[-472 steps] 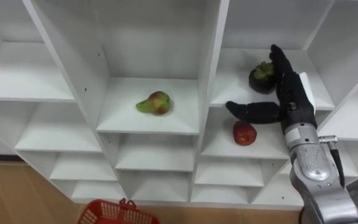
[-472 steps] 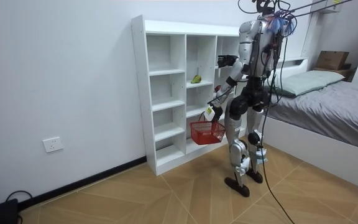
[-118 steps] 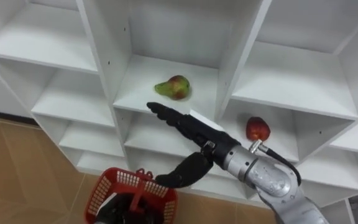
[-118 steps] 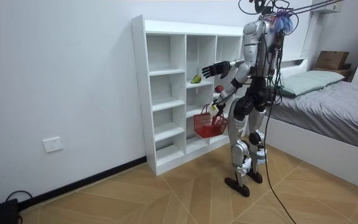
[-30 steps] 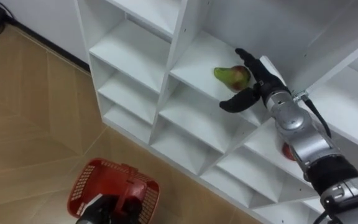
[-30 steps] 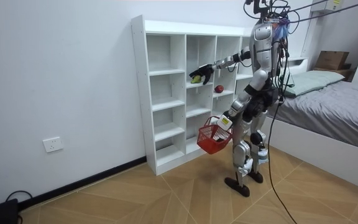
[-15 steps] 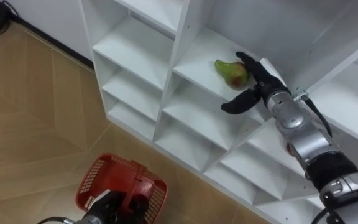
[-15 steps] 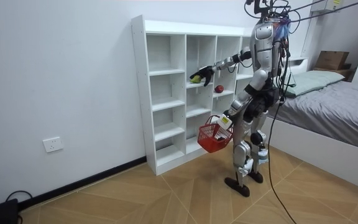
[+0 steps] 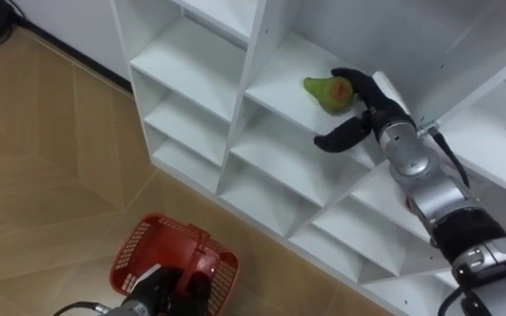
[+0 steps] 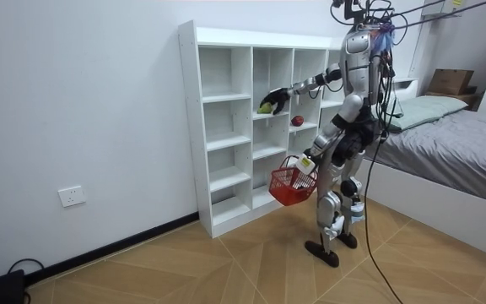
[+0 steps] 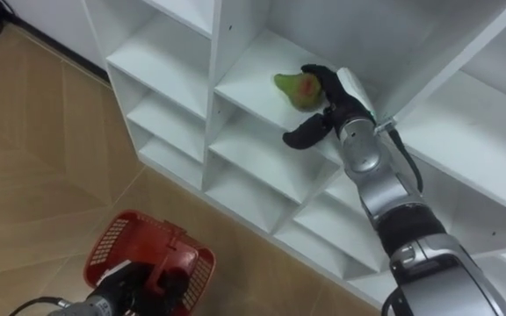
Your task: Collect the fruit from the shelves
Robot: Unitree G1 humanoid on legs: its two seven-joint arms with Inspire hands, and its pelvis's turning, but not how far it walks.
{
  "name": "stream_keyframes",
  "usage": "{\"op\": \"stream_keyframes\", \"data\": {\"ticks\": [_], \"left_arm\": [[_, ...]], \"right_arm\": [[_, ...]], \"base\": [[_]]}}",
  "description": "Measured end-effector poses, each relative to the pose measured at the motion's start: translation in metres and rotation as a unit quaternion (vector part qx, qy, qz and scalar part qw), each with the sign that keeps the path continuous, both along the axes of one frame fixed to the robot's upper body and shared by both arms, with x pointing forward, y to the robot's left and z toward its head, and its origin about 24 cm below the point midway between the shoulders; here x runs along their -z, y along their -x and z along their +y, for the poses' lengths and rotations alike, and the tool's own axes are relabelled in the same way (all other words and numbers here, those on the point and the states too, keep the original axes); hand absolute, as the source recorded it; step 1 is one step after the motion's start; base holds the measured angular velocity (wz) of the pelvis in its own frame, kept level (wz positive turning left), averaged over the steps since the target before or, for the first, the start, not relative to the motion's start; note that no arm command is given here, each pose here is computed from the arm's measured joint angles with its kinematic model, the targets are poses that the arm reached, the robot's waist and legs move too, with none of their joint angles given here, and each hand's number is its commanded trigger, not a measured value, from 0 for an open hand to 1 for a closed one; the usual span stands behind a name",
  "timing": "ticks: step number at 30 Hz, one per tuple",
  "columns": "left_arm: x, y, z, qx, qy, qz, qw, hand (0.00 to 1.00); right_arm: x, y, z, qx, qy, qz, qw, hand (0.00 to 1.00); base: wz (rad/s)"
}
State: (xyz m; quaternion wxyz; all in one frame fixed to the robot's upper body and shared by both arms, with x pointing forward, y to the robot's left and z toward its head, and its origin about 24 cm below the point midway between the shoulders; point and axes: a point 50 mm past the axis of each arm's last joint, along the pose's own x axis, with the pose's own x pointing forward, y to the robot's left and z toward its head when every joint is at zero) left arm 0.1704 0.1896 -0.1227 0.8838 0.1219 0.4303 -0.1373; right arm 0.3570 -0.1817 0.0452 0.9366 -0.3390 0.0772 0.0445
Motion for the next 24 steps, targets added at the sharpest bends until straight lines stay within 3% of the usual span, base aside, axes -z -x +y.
{"op": "stream_keyframes", "data": {"ticks": [6,7,8,9,15,24], "left_arm": [[0.0005,0.0001,-0.0038,0.003,0.006,0.001,1.000,1.00],[0.0006,0.0003,-0.0044,0.005,0.006,0.001,1.000,1.00],[0.0005,0.0002,-0.0042,0.007,0.005,0.001,1.000,1.00],[0.0006,0.0001,-0.0047,0.007,0.005,0.001,1.000,1.00],[0.0011,0.0002,-0.0071,0.005,0.006,0.003,1.000,1.00],[0.0019,0.0007,-0.0105,-0.008,0.010,0.000,1.000,1.00]], "right_arm": [[-0.0036,-0.0015,-0.0012,0.014,-0.006,-0.013,1.000,0.98],[-0.0038,-0.0016,-0.0013,0.015,-0.008,-0.014,1.000,0.79],[-0.0042,-0.0019,-0.0011,0.015,-0.011,-0.014,1.000,0.47],[-0.0046,-0.0021,-0.0010,0.015,-0.012,-0.014,1.000,0.00],[-0.0025,-0.0020,-0.0015,0.021,-0.036,-0.003,0.999,0.00],[0.0028,-0.0019,-0.0081,0.069,-0.139,0.011,0.988,0.00]], "base": [[0.00],[0.00],[0.00],[0.00],[0.00],[0.01]]}}
